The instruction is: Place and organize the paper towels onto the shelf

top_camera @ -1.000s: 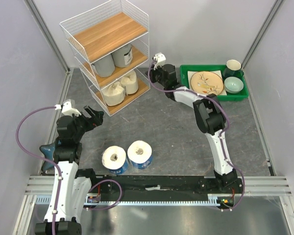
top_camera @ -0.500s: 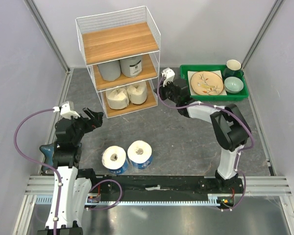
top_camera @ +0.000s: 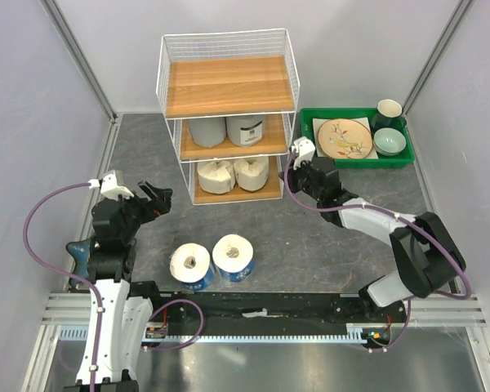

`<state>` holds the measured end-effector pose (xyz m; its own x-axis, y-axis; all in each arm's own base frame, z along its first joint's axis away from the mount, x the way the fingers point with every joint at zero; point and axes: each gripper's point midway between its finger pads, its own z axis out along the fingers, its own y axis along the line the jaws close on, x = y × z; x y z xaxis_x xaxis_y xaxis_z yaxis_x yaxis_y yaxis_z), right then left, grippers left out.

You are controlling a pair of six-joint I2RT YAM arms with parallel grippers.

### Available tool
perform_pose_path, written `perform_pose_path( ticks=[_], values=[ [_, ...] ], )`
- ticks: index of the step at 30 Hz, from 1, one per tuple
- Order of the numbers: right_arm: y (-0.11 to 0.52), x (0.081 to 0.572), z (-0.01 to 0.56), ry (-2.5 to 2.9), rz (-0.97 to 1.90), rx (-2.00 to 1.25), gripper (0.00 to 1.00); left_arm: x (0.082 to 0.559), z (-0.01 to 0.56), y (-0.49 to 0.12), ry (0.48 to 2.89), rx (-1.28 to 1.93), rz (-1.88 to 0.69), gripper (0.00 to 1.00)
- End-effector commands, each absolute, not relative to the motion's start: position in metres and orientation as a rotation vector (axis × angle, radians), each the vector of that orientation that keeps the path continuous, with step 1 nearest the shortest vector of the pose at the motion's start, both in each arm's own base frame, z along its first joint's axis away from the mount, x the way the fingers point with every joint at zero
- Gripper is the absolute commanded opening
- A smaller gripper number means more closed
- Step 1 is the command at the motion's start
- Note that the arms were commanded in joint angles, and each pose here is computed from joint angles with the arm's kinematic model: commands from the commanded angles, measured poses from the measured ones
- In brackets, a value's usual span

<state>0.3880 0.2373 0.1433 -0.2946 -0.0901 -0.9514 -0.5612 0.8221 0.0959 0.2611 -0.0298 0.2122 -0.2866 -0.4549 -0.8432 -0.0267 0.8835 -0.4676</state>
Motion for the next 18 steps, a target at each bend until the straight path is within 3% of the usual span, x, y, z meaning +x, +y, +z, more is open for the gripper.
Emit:
perform_pose_path(
  ticks=[1,5,6,7,10,18],
  values=[
    [0.206,0.390,0.170,1.790,0.390,-0.369,0.00,0.260,0.219,-0.033,1.809,-0.321,-0.439,0.98],
    [0.192,0.386,0.171,1.805,0.344,-0.308,0.01,0.260,0.217,-0.031,1.809,-0.314,-0.423,0.98],
    [0.190,0.384,0.177,1.791,0.349,-0.297,0.05,0.260,0.217,-0.031,1.807,-0.317,-0.421,0.98],
    [0.190,0.381,0.178,1.795,0.359,-0.298,0.23,0.260,0.217,-0.030,1.807,-0.318,-0.420,0.98],
    [0.190,0.370,0.189,1.796,0.396,-0.285,0.43,0.260,0.216,-0.031,1.805,-0.313,-0.425,0.98],
    [0.185,0.321,0.237,1.753,0.511,-0.289,0.52,0.260,0.211,-0.032,1.808,-0.309,-0.426,0.98]
  ],
)
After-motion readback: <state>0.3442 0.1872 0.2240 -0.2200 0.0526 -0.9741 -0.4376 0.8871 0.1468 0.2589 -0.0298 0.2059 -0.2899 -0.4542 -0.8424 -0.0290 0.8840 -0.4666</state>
